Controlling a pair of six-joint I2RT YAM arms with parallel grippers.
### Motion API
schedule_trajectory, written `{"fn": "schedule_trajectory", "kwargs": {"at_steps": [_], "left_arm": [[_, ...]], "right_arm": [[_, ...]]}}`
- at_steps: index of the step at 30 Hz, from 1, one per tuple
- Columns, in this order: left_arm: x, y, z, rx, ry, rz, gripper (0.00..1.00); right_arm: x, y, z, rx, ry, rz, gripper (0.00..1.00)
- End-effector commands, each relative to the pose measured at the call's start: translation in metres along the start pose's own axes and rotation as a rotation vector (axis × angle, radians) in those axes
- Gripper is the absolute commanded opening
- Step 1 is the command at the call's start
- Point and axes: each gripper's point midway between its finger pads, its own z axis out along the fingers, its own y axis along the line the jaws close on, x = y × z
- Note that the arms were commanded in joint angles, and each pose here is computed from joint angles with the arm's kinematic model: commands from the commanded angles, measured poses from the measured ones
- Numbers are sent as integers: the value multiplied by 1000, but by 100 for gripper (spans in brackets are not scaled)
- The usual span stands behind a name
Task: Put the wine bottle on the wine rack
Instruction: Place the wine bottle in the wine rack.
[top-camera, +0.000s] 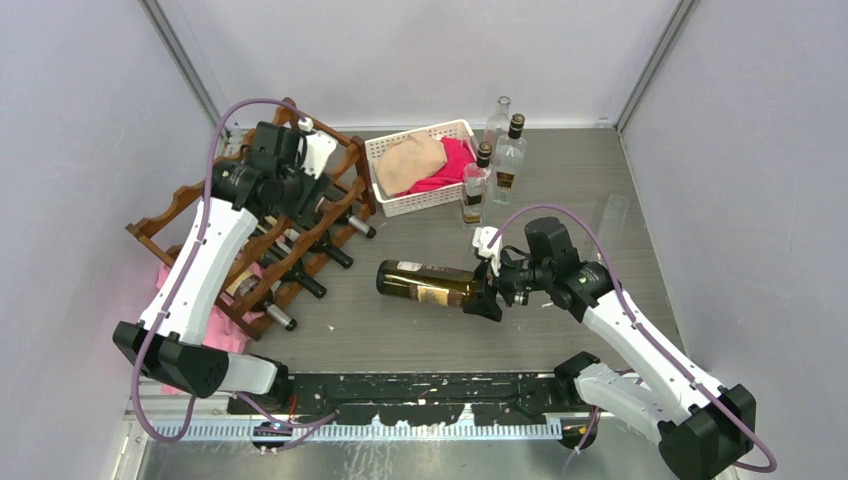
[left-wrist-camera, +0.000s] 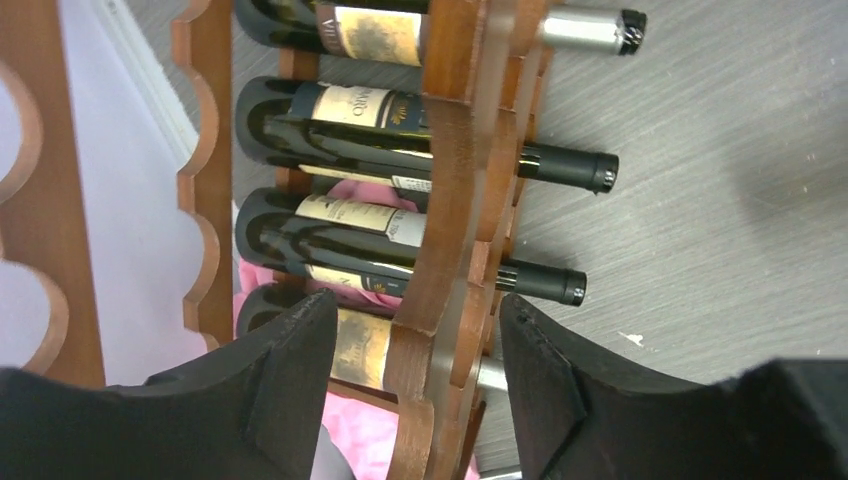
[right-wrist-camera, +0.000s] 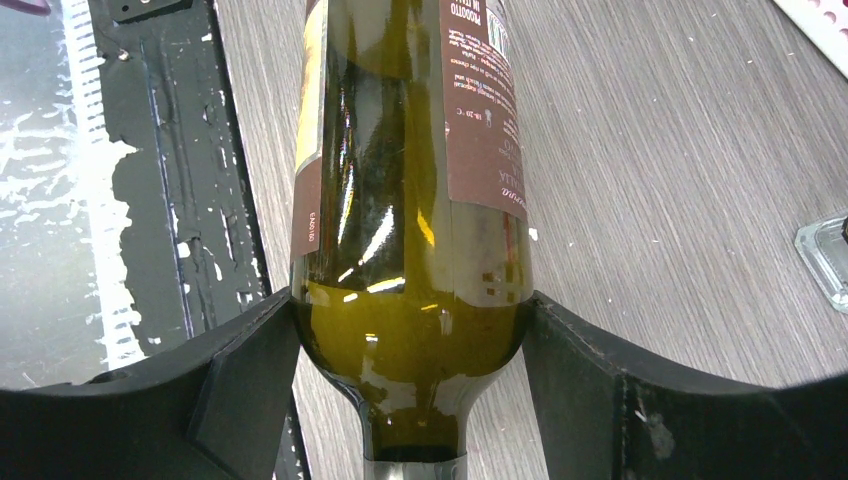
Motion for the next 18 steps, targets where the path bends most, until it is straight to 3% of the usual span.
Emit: {"fn": "schedule_trajectory", "kwargs": {"at_steps": [1,9,18], "left_arm": [[-13,-11,7,122,-82,85,53],[-17,-32,20,289,-84,179,14],[-42,-40,30,348,-157,216,9]], "right_arm": [[-49,-4,-3,-3,-147,-110,1],[-48,-7,-6,20,-134,-108,1],[-42,-6,-10,56,-125,-98,1]]}}
